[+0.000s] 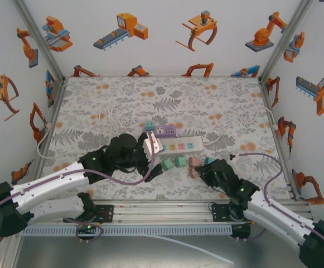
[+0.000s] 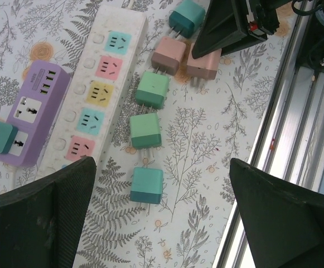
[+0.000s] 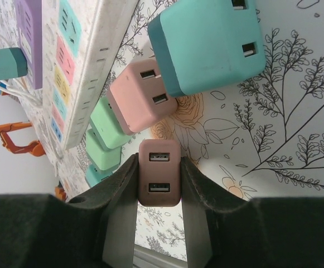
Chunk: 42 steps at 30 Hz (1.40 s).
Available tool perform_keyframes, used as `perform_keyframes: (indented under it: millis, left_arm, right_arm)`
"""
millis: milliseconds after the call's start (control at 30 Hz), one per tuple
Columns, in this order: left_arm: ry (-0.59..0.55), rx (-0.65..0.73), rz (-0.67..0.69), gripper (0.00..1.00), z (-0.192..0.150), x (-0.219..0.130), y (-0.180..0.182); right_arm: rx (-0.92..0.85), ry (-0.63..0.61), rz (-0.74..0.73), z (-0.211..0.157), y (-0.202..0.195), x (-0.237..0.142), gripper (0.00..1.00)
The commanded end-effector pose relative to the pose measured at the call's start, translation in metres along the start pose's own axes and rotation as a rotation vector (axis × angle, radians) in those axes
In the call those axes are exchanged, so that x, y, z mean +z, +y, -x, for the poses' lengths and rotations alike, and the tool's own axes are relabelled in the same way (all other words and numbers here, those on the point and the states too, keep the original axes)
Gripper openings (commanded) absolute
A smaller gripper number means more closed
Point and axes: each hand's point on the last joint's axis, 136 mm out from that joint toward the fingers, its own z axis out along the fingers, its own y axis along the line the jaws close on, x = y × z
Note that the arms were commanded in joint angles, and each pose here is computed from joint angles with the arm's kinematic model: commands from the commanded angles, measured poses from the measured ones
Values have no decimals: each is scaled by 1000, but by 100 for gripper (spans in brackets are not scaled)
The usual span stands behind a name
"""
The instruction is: Pull the plug off the socket
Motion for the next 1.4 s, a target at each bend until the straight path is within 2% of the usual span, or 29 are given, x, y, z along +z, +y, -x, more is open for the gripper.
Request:
perform_keyframes:
  millis: [0, 133, 200, 300, 567, 900, 1000, 1200, 1300, 1367]
  left_arm:
    - [-3, 23, 8, 97, -1, -1, 0]
    - [0, 17, 12, 97, -3, 1, 0]
    - [1, 16, 20, 97, -4, 1, 1]
    - [-3, 16, 29, 97, -5, 0, 3]
    - [-4, 16, 56, 97, -7, -1, 7]
    - [-11, 11, 90, 97, -8, -3, 12]
    - [-25, -7, 147, 97, -5, -6, 22]
    - [-71, -87, 361, 97, -3, -19, 57]
    - [-110, -157, 453, 97, -1, -28, 74]
    - [-120, -206, 497, 97, -3, -33, 85]
  right_arm:
    - [-7, -28, -10, 3, -4, 3, 32]
    - [-17, -17, -53, 0, -14, 4, 39]
    - [-20, -18, -74, 0, -18, 3, 46]
    - [-30, -29, -98, 3, -21, -1, 52]
    - [-44, -69, -130, 13, -24, -14, 54]
    - [-219, -147, -127, 33, 2, -33, 56]
    - [-384, -200, -75, 45, 34, -42, 56]
    - [-872, -357, 65, 61, 115, -56, 56]
    - [-1121, -430, 164, 56, 154, -57, 59]
    - [-1296, -466, 251, 45, 179, -57, 66]
